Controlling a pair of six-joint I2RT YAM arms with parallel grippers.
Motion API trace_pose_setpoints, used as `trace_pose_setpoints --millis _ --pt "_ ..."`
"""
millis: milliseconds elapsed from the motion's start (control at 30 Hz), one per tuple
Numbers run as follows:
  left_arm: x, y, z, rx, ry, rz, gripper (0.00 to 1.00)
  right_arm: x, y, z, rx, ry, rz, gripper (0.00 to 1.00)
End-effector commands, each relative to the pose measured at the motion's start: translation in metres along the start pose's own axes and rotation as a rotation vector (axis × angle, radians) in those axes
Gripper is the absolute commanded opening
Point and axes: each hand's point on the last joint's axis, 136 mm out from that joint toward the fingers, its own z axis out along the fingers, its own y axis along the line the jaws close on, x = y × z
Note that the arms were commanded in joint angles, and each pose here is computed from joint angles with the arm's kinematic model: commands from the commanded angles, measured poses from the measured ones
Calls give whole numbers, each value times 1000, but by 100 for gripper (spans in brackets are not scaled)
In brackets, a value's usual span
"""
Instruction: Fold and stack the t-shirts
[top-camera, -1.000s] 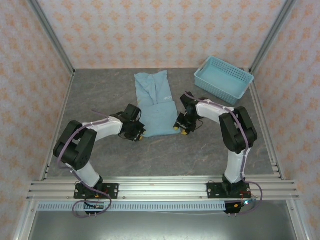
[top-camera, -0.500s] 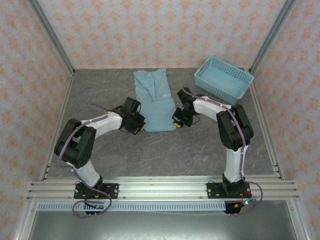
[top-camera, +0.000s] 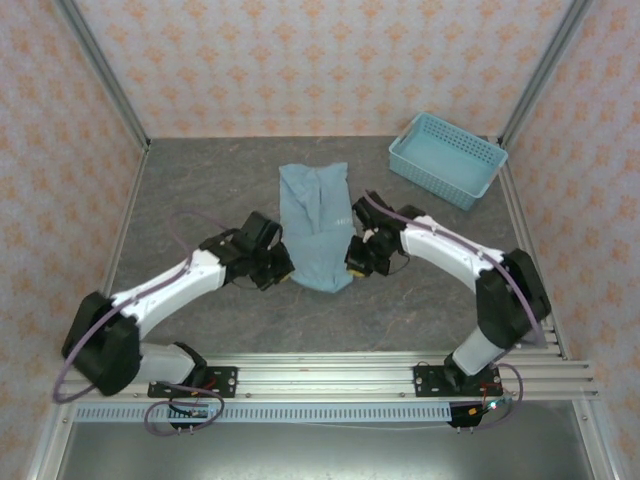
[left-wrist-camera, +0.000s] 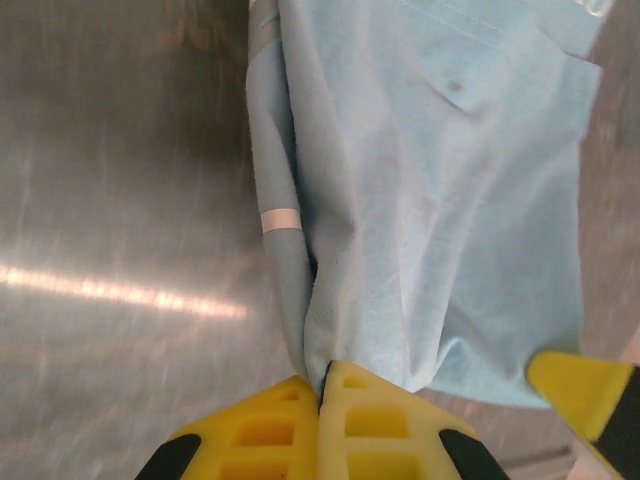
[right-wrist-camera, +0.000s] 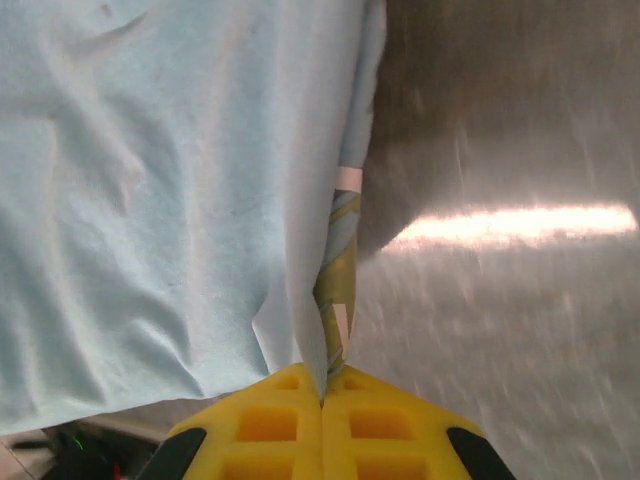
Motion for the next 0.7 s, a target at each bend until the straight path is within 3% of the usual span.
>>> trace_pose_setpoints --millis 0,133,300,400,667 --pt "31 30 -22 -39 30 15 0 44 -20 -23 38 46 -7 0" --pt "64 37 -45 -1 73 0 0 88 -24 -47 -19 135 32 0" --pt "85 20 -71 68 115 -20 0 115 -12 -84 -115 187 100 0" --pt "75 9 -86 92 63 -67 0 115 0 -97 -144 198 135 0" --pt "45 -18 -86 82 6 -253 0 79 15 -98 -136 221 278 0"
